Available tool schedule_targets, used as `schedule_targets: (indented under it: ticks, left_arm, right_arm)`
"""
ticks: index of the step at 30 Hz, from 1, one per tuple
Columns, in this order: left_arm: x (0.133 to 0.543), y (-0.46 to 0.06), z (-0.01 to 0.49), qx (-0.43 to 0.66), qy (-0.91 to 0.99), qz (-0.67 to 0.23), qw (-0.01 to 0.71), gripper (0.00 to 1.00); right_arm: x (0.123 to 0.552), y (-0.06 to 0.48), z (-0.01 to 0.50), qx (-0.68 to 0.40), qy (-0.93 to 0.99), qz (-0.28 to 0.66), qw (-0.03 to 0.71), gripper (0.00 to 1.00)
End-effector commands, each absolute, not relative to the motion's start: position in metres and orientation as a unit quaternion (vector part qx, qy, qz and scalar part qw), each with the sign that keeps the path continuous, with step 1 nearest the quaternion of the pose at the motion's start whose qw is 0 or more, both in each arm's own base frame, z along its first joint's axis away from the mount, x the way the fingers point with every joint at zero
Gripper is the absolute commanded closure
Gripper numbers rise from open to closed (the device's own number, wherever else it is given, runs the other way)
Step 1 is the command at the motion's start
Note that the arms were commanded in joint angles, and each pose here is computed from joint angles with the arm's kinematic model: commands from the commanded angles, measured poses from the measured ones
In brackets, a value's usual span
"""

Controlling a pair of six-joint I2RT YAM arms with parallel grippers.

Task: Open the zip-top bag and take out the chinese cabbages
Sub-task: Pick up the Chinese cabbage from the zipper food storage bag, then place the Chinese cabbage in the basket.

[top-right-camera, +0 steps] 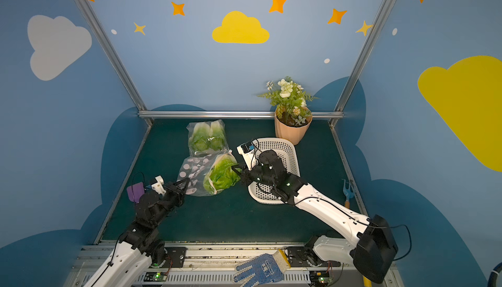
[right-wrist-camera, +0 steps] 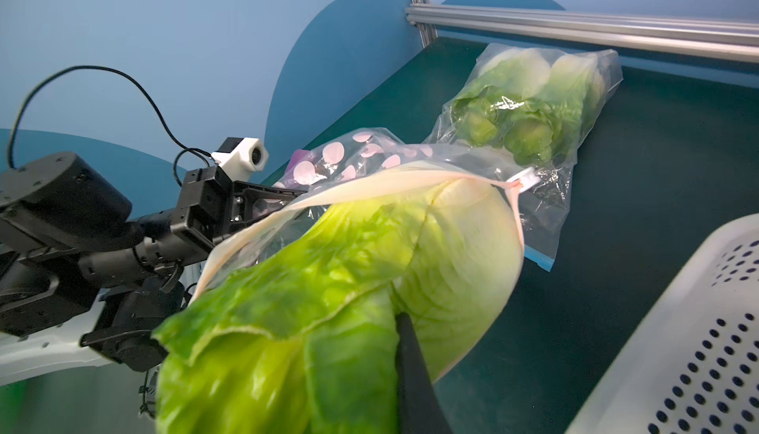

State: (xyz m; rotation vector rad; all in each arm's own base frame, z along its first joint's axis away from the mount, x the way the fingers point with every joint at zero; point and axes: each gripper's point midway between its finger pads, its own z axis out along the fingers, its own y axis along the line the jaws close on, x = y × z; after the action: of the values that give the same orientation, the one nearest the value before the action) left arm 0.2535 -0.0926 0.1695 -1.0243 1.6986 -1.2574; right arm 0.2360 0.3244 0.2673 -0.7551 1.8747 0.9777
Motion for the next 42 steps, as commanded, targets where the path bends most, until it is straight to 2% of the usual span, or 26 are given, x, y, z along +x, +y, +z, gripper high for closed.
schedule_targets:
  ticks: [1,12,24,33,42]
  left_arm:
    - [0.253,-0.065,0.150,-0.439,0.681,-0.414,0.414,0.95]
    - [0.260,-0.042,0.146,-0.448,0.698,-0.354,0.432,0.95]
    - [0.266,-0.034,0.150,-0.429,0.720,-0.319,0.443,0.96]
    - [0.266,-0.034,0.161,-0.396,0.751,-0.288,0.444,0.95]
    - [0.265,-0.038,0.150,-0.397,0.764,-0.285,0.420,0.95]
  right_arm:
    - [0.238,0.304,0.283,-0.290,0.745,0.381,0.465,1.00]
    - [0.224,0.282,0.288,-0.295,0.738,0.395,0.461,1.00]
    - [0.228,0.259,0.305,-0.279,0.734,0.388,0.482,1.00]
    - [0.251,0.222,0.301,-0.250,0.771,0.318,0.492,1.00]
    - [0.304,0.167,0.266,-0.118,0.856,0.182,0.470,1.00]
